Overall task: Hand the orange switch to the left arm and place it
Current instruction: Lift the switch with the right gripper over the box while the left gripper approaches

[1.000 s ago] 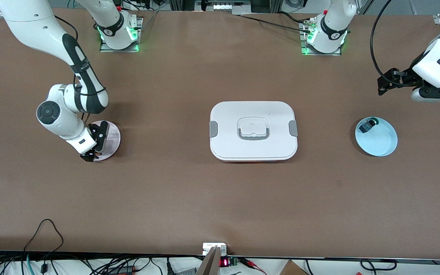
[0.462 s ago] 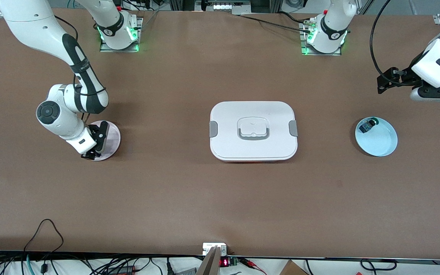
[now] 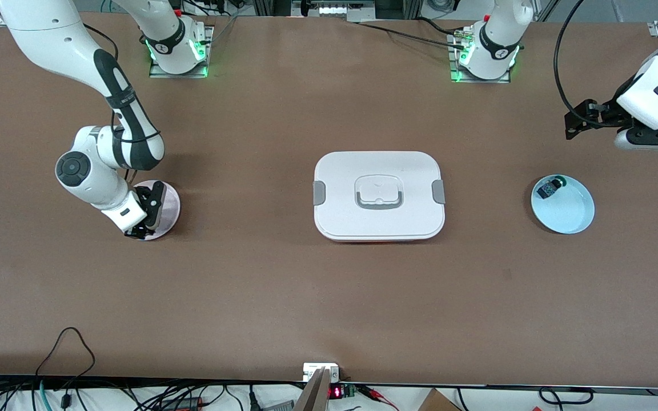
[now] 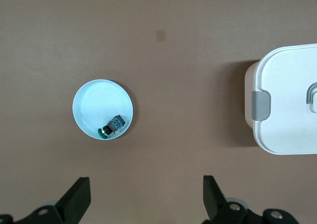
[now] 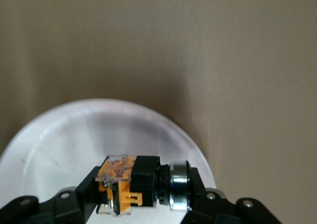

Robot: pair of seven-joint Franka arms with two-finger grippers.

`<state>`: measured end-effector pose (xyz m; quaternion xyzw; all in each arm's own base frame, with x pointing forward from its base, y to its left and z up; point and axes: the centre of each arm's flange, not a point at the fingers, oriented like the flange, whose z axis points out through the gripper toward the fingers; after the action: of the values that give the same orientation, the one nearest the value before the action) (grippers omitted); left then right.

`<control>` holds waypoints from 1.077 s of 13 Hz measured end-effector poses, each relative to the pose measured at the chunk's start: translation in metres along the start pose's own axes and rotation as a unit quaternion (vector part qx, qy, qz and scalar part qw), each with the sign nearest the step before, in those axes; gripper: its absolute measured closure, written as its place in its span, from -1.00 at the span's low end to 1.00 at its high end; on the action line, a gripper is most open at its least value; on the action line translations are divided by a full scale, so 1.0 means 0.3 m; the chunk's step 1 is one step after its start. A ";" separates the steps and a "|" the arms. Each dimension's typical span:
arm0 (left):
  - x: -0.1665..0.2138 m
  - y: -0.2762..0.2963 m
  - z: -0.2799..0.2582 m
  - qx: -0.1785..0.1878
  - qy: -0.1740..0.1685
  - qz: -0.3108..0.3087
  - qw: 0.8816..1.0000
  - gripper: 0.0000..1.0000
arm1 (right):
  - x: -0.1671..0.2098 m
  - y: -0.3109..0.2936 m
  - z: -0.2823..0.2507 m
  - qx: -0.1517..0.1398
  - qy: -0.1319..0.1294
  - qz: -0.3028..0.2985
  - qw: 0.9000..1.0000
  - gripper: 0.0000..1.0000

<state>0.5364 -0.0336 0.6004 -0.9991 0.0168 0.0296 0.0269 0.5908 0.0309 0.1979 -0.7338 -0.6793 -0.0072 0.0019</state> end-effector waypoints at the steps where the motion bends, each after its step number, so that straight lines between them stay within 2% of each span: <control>1: 0.000 0.001 -0.001 0.000 0.000 0.000 1.000 -1.00 | 0.047 0.011 -0.029 0.016 0.017 0.005 1.000 -0.45; 3: 0.000 0.001 -0.002 0.000 0.000 0.000 1.000 -1.00 | 0.155 0.033 -0.104 0.047 0.061 0.016 0.997 -0.45; 5: 0.000 0.001 -0.002 0.000 0.000 0.000 1.000 -1.00 | 0.272 0.044 -0.198 0.079 0.118 0.027 0.990 -0.45; 7: 0.000 0.002 -0.001 0.000 0.000 0.001 1.000 -1.00 | 0.380 0.049 -0.294 0.104 0.180 0.038 0.977 -0.45; 8: 0.001 0.003 0.001 -0.001 -0.001 0.001 1.000 -1.00 | 0.429 0.050 -0.337 0.120 0.219 0.049 0.967 -0.45; 9: -0.001 0.005 0.005 -0.002 -0.006 0.001 1.000 -1.00 | 0.468 0.051 -0.371 0.138 0.262 0.065 0.953 -0.45; 11: -0.007 0.016 0.018 -0.016 -0.022 0.002 1.000 -1.00 | 0.520 0.048 -0.405 0.166 0.348 0.107 0.916 -0.45; 12: -0.006 0.026 0.024 -0.029 -0.028 0.002 0.999 -1.00 | 0.548 0.044 -0.415 0.180 0.390 0.127 0.894 -0.45; 14: -0.006 0.050 0.064 -0.058 -0.060 0.004 0.996 -1.00 | 0.636 0.038 -0.449 0.204 0.471 0.150 0.845 -0.45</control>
<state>0.5328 -0.0474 0.5805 -0.9953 0.0177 0.0908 -0.0300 0.6157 0.2186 0.3350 -0.7182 -0.4650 -0.2124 0.4721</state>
